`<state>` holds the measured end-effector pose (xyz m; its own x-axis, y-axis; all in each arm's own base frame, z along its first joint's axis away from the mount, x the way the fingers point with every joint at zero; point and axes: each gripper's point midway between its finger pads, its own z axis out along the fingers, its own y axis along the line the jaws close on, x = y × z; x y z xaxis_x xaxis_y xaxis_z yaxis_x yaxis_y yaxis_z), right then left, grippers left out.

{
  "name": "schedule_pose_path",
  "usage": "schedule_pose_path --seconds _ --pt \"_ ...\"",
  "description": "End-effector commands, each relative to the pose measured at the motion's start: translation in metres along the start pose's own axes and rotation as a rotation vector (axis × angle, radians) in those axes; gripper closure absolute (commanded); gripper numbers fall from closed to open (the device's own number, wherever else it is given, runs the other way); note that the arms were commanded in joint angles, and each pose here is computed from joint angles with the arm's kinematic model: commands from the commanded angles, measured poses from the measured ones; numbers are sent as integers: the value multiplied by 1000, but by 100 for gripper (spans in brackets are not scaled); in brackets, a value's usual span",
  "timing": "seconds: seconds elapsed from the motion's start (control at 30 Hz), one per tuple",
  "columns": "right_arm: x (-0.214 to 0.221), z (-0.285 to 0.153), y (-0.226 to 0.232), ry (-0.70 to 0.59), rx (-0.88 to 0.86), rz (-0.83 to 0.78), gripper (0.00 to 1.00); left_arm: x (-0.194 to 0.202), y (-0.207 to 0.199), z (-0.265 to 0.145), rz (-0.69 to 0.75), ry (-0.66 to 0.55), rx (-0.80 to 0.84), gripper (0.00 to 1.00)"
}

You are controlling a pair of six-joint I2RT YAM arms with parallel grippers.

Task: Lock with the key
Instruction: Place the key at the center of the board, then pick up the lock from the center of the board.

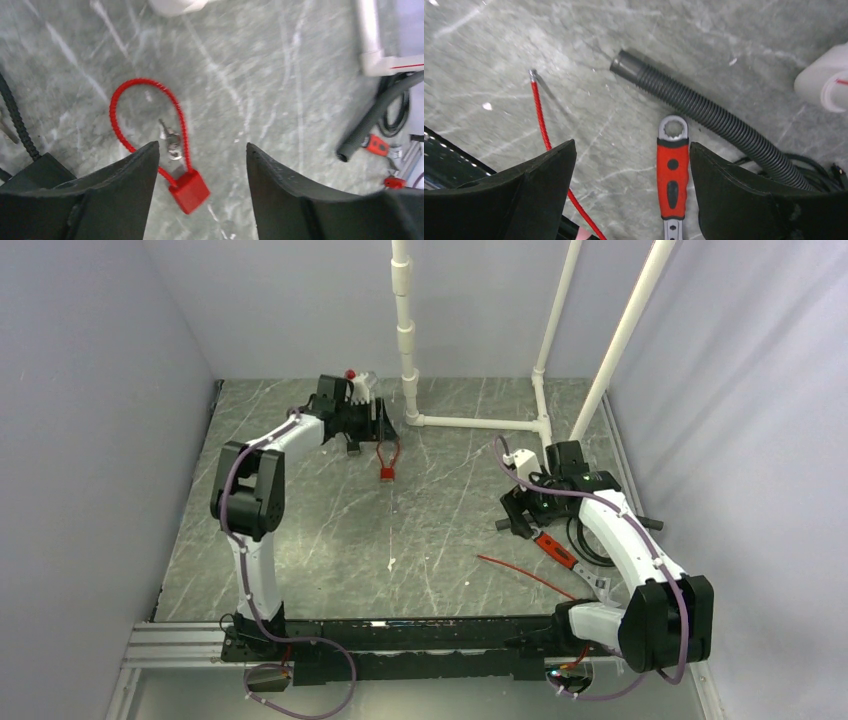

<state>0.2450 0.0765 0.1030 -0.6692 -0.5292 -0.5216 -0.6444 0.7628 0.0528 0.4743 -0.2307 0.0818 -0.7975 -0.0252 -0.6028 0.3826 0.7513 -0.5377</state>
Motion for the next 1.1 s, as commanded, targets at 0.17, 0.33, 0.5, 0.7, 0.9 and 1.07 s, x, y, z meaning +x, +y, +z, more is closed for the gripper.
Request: schedule_pose_path --seconds 0.17,0.33,0.5,0.7,0.9,1.07 --pt "48 -3 -25 103 92 -56 24 -66 -101 -96 275 -221 194 22" --pt "55 -20 5 60 -61 -136 27 -55 -118 -125 344 -225 216 17" --pt "45 -41 47 -31 -251 -275 25 -41 -116 -136 366 -196 185 16" --pt "66 -30 72 103 -451 -324 24 -36 -110 -141 382 -192 143 15" --pt "75 -4 87 208 -474 -392 27 -35 -106 -150 390 -203 95 12" --pt "80 16 77 222 -421 -366 41 -36 -103 -167 390 -224 78 12"
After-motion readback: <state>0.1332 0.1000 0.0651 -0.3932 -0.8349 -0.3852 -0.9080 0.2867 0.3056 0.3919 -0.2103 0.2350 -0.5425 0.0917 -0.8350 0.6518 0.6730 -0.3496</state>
